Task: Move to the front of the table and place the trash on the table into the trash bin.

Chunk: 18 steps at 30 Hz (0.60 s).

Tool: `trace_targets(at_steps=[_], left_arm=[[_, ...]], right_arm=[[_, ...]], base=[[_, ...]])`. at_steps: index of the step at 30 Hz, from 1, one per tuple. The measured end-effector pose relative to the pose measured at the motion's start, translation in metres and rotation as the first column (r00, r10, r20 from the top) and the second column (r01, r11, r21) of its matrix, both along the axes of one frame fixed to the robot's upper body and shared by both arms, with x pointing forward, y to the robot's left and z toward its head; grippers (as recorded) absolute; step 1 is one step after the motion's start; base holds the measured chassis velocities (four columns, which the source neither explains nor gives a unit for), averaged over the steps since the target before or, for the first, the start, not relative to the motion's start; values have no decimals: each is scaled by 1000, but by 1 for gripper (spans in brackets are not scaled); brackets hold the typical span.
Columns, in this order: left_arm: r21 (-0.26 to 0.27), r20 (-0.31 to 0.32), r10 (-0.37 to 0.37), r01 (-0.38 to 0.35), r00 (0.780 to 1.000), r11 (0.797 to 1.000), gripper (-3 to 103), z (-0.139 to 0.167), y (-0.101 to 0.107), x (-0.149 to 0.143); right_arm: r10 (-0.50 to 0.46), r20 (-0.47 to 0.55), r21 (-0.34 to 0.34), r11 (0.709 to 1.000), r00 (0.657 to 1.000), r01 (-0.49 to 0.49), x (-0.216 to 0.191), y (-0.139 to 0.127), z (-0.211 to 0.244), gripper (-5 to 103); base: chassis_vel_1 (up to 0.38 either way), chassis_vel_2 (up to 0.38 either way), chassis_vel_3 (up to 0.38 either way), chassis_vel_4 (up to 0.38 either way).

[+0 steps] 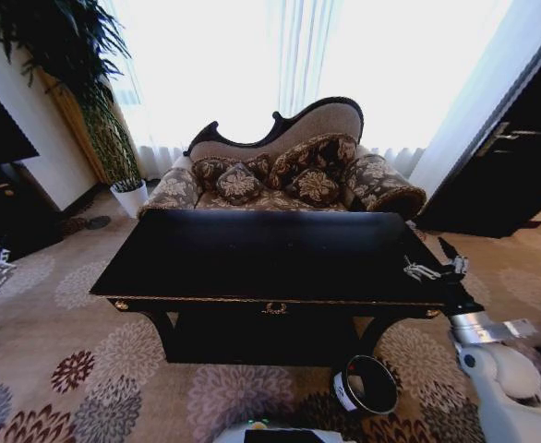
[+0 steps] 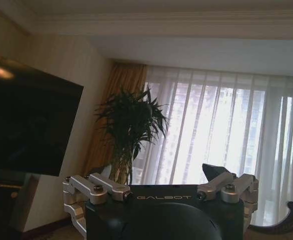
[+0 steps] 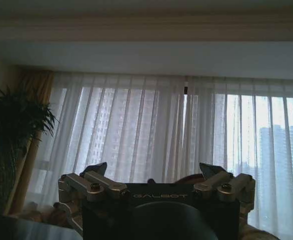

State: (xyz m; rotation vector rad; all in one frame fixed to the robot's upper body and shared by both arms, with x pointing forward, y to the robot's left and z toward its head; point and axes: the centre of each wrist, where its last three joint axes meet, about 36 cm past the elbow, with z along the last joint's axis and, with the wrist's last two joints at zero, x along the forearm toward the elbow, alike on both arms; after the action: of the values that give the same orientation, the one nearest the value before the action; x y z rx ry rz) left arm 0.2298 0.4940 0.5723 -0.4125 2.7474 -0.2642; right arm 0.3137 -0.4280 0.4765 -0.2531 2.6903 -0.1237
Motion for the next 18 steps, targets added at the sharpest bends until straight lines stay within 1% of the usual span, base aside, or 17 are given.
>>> trace_targets(at_steps=[2, 3, 4, 5, 7, 10, 11, 13, 14, 15, 16, 17, 18], left_arm=[[-6, 5, -1, 1, 1000, 1000, 100, 5, 10, 2], [0, 11, -4, 4, 1000, 1000, 100, 8, 12, 4], [4, 16, -11, 11, 1000, 1000, 100, 10, 13, 4], [4, 16, -11, 11, 1000, 1000, 100, 10, 13, 4], [10, 30, -31, 31, 999, 999, 100, 15, 11, 5], [20, 49, -37, 36, 998, 999, 100, 20, 11, 3], [20, 49, -37, 36, 998, 999, 100, 20, 11, 3], [21, 62, -29, 28, 998, 999, 100, 20, 11, 1], [20, 66, -29, 28, 997, 999, 100, 20, 10, 0], [19, 70, -33, 32, 997, 999, 100, 20, 6, -1], [19, 70, -33, 32, 997, 999, 100, 20, 6, -1], [14, 66, -37, 36, 997, 999, 100, 20, 1, -2], [3, 50, -32, 32, 998, 999, 100, 20, -5, -2]], right_arm=[[32, 20, 33, 999, 999, -33, -6, 25, 7, 100], [57, 28, 45, 997, 998, -58, -9, 38, 11, 100], [75, 34, 48, 996, 997, -76, -11, 46, 15, 100], [75, 34, 48, 996, 997, -76, -11, 46, 15, 100], [108, 44, 40, 993, 993, -110, -13, 58, 22, 100], [169, 41, 29, 985, 985, -170, -17, 68, 25, 100], [169, 41, 29, 985, 985, -170, -17, 68, 25, 100], [203, 34, 40, 978, 979, -205, -21, 75, 22, 100], [203, 34, 30, 978, 979, -204, -21, 77, 21, 100], [194, 38, 5, 981, 980, -195, -20, 76, 21, 100], [194, 38, 5, 981, 980, -195, -20, 76, 21, 100], [182, 40, -16, 983, 983, -181, -18, 75, 21, 100], [159, 39, -29, 987, 986, -158, -18, 74, 21, 100]], base=[[0, 0, 0, 0], [0, 0, 0, 0], [0, 0, 0, 0], [0, 0, 0, 0], [0, 0, 0, 0], [0, 0, 0, 0], [0, 0, 0, 0], [0, 0, 0, 0], [0, 0, 0, 0], [0, 0, 0, 0], [0, 0, 0, 0], [0, 0, 0, 0], [0, 0, 0, 0]])
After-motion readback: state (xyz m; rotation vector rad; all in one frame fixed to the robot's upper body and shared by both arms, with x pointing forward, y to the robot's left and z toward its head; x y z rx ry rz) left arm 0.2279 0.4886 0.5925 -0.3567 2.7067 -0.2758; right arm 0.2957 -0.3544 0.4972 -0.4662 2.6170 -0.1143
